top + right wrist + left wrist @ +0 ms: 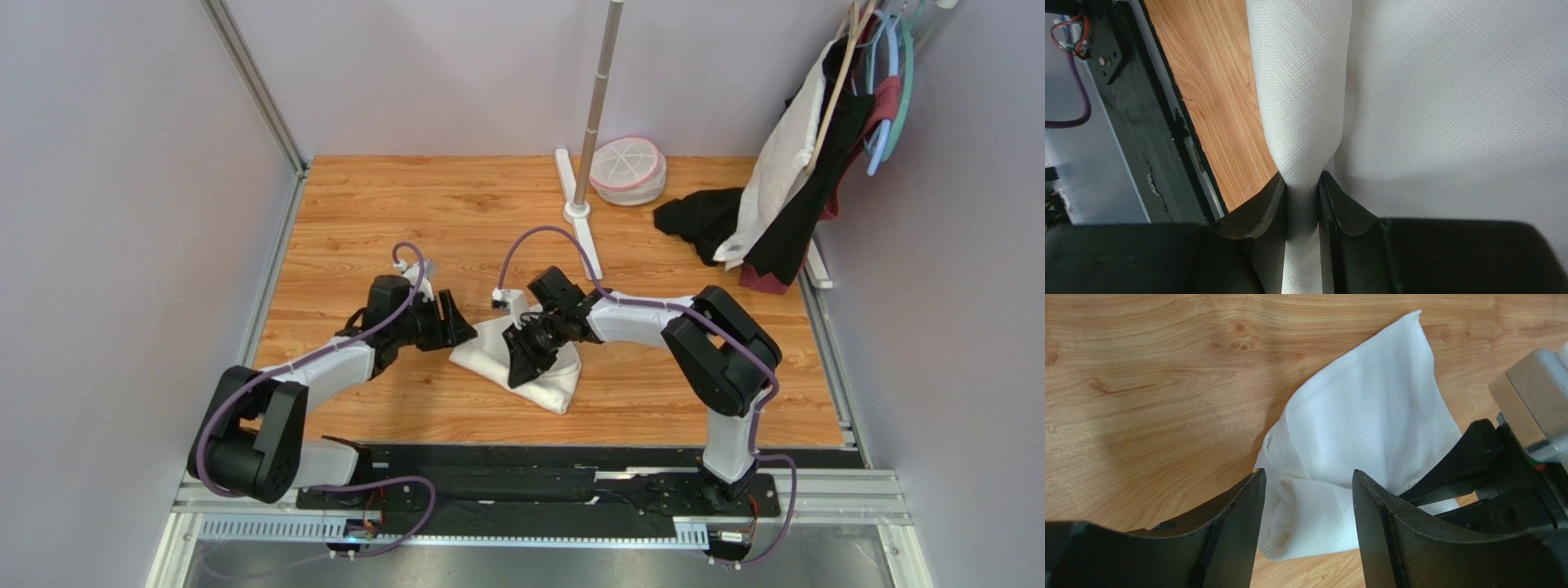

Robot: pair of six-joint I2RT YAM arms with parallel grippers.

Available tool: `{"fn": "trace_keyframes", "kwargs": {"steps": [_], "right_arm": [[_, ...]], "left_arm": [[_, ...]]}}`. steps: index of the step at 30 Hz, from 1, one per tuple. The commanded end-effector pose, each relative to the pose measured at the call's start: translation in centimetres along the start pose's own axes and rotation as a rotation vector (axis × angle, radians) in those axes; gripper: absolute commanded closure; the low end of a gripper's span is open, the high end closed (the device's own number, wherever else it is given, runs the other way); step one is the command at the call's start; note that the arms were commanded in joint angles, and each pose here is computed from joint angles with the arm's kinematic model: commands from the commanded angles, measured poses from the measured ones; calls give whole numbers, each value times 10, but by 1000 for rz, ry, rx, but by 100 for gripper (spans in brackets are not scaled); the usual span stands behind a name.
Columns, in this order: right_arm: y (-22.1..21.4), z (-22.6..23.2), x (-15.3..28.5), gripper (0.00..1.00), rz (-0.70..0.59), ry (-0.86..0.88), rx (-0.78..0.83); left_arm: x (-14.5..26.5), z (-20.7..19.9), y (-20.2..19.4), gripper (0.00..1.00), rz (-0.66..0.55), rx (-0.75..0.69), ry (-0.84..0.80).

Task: Fold the napkin, place the utensils inside, and roll it up
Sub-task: Roll the napkin with the utensil

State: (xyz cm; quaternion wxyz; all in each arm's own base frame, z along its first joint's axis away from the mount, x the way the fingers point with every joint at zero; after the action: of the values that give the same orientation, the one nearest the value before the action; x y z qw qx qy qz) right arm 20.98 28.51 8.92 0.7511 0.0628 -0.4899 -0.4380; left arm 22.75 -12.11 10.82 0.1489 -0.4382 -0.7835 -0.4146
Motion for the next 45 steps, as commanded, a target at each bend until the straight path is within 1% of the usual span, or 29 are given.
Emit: {"fn": "trace_keyframes", "kwargs": {"steps": [1,3,7,9,13,15,18,21,22,23,24,25,26,27,28,30,32,33,35,36,37,38,39,40,42,43,45], "right_arm": [[-18,-11,-6,75,77,45,-114],[-20,-14,-8,75,87,49,-131],[-22,-24,-9,75,107,63,-195],[-21,-27,-10,74,104,81,-221],[-23,-37,-10,73,109,89,-266],[-23,-38,-12,74,111,94,-270],[-21,-40,-11,73,107,92,-274],[-15,-37,-7,68,93,92,-260],[-13,-35,-5,63,88,89,-254],[-10,-34,-2,59,84,84,-251],[-4,-30,4,55,68,77,-240],[-2,-28,8,52,68,72,-242],[4,-24,13,50,56,66,-226],[11,-18,23,48,29,44,-201],[15,-13,30,46,21,27,-195],[23,-9,42,44,-6,-33,-174],[33,3,60,43,-59,-93,-133],[35,3,65,43,-78,-179,-108],[41,20,73,43,-119,-272,-25],[38,18,72,43,-131,-377,2],[37,31,64,43,-132,-409,60],[39,41,67,43,-172,-449,106],[34,40,62,43,-188,-527,136],[31,54,53,43,-187,-531,196],[31,58,46,43,-216,-631,238],[26,66,38,43,-202,-634,279],[23,67,27,43,-192,-670,305]], "left_arm": [[3,-3,0,38,-33,6,-32],[6,-3,-1,38,-46,13,-17],[14,-2,-3,33,-102,16,-4],[20,-2,-6,32,-138,17,-10],[24,-1,-13,33,-166,16,-42],[22,0,-15,33,-152,20,-45],[18,1,-16,37,-130,21,-52],[14,2,-15,45,-128,22,-55],[13,1,-13,54,-130,21,-57],[12,1,-12,61,-128,21,-58],[11,0,-11,77,-127,22,-61],[10,-1,-9,91,-127,21,-65],[9,-1,-7,98,-124,21,-66],[8,-2,-7,100,-117,23,-65],[7,-2,-6,100,-115,22,-66],[6,-3,-3,100,-104,28,-57],[6,-4,-1,100,-90,37,-45],[5,-5,0,100,-81,40,-43],[4,-5,2,100,-51,55,-26],[2,-5,2,100,-41,62,-21],[1,-5,3,100,-36,68,-17],[-1,-5,4,100,-24,76,-10],[-2,-5,4,100,-15,81,-11],[-3,-5,4,100,-8,86,-11],[-6,-5,5,100,9,97,-9],[-7,-5,6,100,14,102,-10],[-9,-5,6,100,24,107,-10]]}}
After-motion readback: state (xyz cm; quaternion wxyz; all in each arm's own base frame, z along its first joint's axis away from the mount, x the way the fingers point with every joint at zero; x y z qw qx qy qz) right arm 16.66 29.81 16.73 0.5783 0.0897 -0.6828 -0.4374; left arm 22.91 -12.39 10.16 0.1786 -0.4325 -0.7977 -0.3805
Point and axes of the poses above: each gripper's point midway between its finger pads, its own x axis back along the fingers, its own z axis along the line the jaws close on, y = z × x, the point moved 9 cm from there along x, back along the fingers, and after that the axes turned 4 degrees about x, right-handed, at the moved point
